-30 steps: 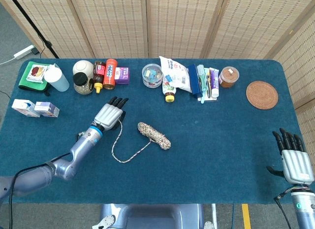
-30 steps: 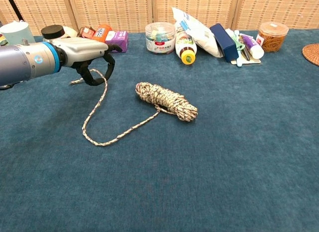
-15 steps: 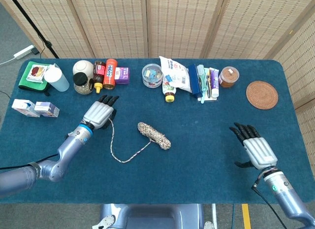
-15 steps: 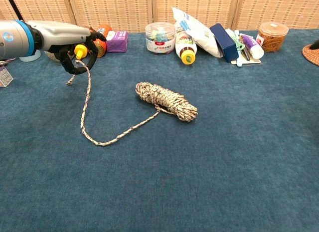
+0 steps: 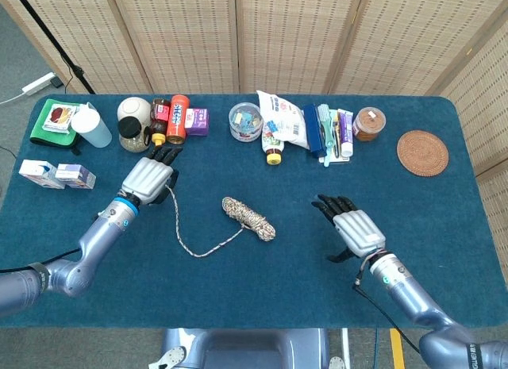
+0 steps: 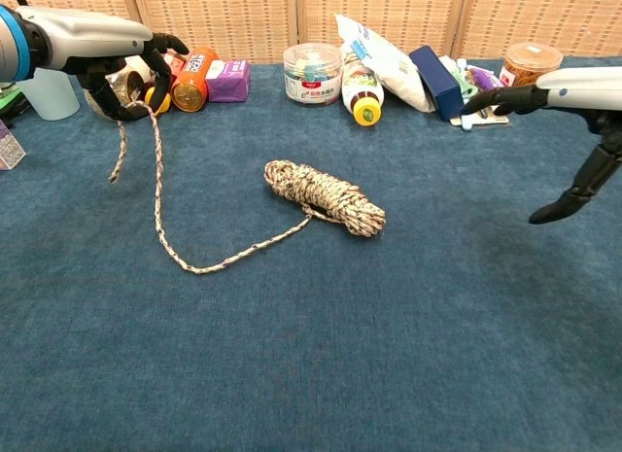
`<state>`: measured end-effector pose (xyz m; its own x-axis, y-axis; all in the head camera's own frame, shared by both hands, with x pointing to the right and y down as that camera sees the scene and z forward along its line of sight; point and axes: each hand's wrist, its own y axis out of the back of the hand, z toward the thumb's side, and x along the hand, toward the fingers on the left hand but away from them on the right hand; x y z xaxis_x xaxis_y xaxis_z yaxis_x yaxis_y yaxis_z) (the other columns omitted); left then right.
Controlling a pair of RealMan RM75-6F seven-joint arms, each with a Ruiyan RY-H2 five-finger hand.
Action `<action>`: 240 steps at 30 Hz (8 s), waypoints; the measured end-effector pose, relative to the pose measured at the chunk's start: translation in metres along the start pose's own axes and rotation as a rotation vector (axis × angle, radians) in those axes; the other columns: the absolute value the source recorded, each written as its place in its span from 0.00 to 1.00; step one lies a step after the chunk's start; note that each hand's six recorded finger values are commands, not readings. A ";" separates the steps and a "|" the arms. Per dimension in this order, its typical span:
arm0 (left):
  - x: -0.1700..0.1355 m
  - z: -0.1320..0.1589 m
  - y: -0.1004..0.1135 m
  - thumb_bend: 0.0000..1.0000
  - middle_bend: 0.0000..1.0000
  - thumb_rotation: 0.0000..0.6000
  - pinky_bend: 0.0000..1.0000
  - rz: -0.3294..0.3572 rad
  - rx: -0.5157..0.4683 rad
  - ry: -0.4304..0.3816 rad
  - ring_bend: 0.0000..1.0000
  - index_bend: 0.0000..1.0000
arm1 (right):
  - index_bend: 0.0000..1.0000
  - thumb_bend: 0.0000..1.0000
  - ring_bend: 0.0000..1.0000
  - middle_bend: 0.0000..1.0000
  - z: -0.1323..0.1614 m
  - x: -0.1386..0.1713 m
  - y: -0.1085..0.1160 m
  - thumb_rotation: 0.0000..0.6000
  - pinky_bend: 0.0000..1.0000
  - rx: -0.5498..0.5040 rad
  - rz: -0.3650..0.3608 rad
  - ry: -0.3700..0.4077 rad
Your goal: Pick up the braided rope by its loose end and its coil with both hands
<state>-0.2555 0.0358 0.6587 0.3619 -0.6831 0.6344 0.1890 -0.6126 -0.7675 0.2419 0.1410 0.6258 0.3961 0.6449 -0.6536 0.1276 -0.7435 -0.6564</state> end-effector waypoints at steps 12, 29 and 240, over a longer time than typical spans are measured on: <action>-0.008 -0.013 0.011 0.51 0.00 1.00 0.00 0.021 -0.015 0.025 0.00 0.61 | 0.00 0.00 0.00 0.00 0.057 -0.046 -0.031 1.00 0.00 -0.070 0.026 0.034; -0.018 -0.035 0.022 0.51 0.00 1.00 0.00 0.049 -0.039 0.051 0.00 0.61 | 0.00 0.00 0.00 0.00 0.095 -0.088 -0.049 1.00 0.00 -0.070 0.011 -0.010; 0.006 0.091 0.025 0.50 0.00 1.00 0.00 0.037 -0.194 -0.310 0.00 0.62 | 0.67 0.64 0.54 0.64 -0.024 -0.141 0.060 1.00 0.77 -0.536 -0.415 -0.469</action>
<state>-0.1657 0.0525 0.6346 0.6307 -0.5711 0.5255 0.0052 -0.6740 -0.7387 0.2156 0.0012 0.6877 -0.1848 0.8042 -0.5649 0.6438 -0.3352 -0.6878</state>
